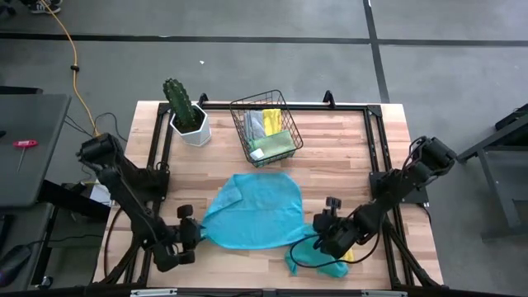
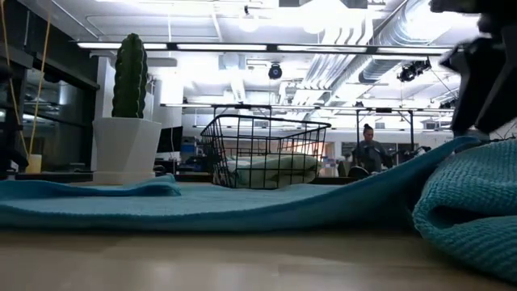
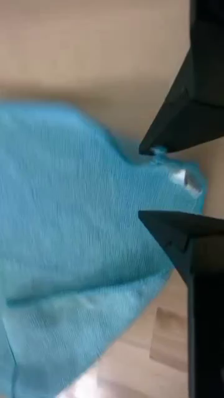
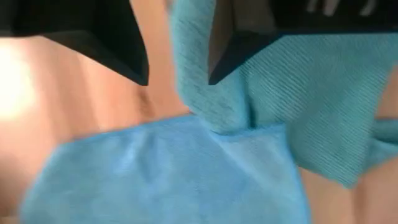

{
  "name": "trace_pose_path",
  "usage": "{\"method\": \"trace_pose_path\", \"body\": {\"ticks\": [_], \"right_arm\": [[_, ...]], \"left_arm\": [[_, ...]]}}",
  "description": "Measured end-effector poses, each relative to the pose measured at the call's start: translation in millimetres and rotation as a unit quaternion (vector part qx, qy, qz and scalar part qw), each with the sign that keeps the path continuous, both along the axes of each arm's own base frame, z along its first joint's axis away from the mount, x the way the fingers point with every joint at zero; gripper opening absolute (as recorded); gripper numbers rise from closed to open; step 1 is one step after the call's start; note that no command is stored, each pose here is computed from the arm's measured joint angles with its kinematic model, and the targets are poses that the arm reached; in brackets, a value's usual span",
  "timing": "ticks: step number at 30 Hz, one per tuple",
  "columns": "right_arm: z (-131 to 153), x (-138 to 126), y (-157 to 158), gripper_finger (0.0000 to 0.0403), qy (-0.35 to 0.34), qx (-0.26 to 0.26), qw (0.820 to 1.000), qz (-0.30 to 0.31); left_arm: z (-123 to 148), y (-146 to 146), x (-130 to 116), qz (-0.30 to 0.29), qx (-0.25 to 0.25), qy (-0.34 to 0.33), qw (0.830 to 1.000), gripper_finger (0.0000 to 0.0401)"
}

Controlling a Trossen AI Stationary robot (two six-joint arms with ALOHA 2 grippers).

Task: Fold microfiber towels
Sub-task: Fold the left blue microfiber cloth

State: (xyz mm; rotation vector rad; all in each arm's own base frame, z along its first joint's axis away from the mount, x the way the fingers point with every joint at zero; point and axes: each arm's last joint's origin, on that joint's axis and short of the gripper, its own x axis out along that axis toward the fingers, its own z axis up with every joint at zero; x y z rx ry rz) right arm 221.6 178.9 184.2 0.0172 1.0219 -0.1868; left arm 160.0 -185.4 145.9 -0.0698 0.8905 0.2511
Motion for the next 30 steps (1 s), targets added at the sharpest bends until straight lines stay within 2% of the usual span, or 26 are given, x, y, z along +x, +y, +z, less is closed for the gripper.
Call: {"method": "trace_pose_path", "body": {"ticks": [3,6,10,12,15,22,30], "right_arm": [[18,1,0,0.0180,0.014,-0.030,0.999,-0.013],[34,3,0,0.0189,-0.001,-0.061,0.998,-0.029],[46,8,0,0.0190,-0.059,-0.122,0.990,-0.030],[47,10,-1,0.0190,-0.098,-0.158,0.982,-0.040],[42,14,-7,0.0190,-0.118,-0.188,0.974,-0.053],[28,18,-23,0.0190,-0.113,-0.200,0.970,-0.079],[26,21,-28,0.0190,-0.109,-0.202,0.969,-0.088]], "left_arm": [[15,-2,0,-0.025,-0.018,-0.004,1.000,0.0173],[26,0,1,-0.047,-0.009,-0.008,0.999,0.0186],[37,12,11,-0.032,0.067,-0.066,0.995,0.0189],[37,23,21,-0.015,0.105,-0.073,0.992,0.0188],[27,40,42,-0.014,0.133,-0.025,0.991,0.0187],[-4,78,90,-0.001,0.195,0.027,0.980,0.0187],[-32,100,108,-0.014,0.226,0.082,0.971,0.0186]]}}
